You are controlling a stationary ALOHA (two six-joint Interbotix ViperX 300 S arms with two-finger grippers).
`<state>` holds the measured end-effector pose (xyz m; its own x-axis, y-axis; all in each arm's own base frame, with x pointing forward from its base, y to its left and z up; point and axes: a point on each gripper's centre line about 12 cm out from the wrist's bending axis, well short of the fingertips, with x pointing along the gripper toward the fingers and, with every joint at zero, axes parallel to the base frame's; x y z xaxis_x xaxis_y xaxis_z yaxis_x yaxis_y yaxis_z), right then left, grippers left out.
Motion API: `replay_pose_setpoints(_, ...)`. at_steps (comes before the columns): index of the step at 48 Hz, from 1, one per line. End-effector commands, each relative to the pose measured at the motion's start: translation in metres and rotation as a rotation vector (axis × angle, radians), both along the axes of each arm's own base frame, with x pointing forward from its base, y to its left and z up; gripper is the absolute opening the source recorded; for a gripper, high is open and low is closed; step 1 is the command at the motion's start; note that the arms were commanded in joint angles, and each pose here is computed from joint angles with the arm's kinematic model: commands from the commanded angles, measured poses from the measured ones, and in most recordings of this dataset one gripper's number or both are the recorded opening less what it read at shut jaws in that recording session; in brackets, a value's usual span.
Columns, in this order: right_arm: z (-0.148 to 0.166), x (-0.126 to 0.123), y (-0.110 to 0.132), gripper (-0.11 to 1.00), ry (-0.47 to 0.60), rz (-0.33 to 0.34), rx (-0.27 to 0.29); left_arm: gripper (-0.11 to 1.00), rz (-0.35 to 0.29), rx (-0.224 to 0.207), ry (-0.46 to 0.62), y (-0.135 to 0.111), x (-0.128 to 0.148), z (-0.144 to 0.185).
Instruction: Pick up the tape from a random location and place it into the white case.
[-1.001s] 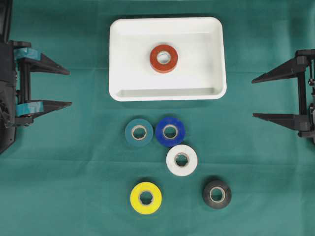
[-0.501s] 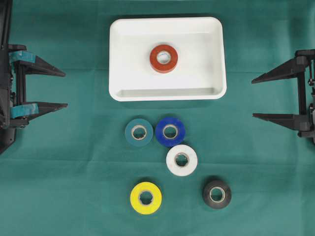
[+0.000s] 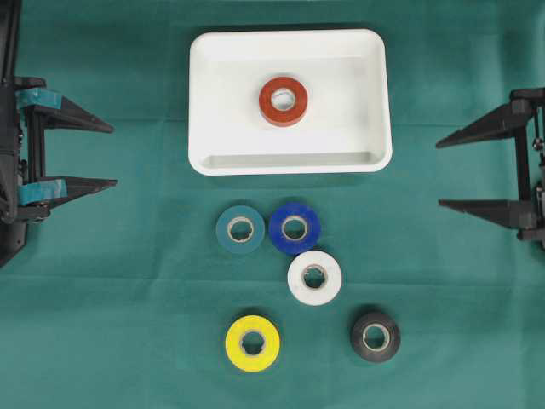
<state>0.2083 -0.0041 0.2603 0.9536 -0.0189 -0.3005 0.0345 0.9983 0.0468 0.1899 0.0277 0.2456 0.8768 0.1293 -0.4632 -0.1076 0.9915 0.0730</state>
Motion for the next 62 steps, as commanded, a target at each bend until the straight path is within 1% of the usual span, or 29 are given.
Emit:
replay_pose_setpoints(1, 0.010, 0.003, 0.007, 0.90, -0.020, 0.029, 0.013, 0.83, -0.001, 0.000, -0.017, 0.000, 0.003, 0.005)
replay_pose_setpoints(8, 0.010, 0.003, 0.022, 0.90, -0.018, 0.097, 0.020, 0.83, -0.001, 0.000, -0.017, 0.000, 0.003, 0.005)
replay_pose_setpoints(16, 0.008, 0.000, 0.041, 0.90, -0.008, 0.190, 0.021, 0.83, -0.001, -0.003, -0.019, 0.000, 0.003, 0.006)
replay_pose_setpoints(26, 0.007, -0.003, 0.058, 0.90, -0.001, 0.268, 0.021, 0.83, -0.005, -0.005, -0.018, -0.001, 0.003, 0.005)
replay_pose_setpoints(31, 0.006, -0.003, 0.060, 0.90, 0.003, 0.277, 0.022, 0.83, -0.008, -0.005, -0.019, -0.002, 0.003, 0.006)
replay_pose_setpoints(49, 0.006, -0.001, 0.060, 0.90, 0.005, 0.278, 0.019, 0.83, -0.010, -0.005, -0.019, -0.002, 0.003, 0.006)
replay_pose_setpoints(62, 0.004, 0.015, 0.068, 0.90, 0.038, 0.295, 0.007, 0.83, -0.008, -0.005, -0.019, -0.002, 0.003, 0.006)
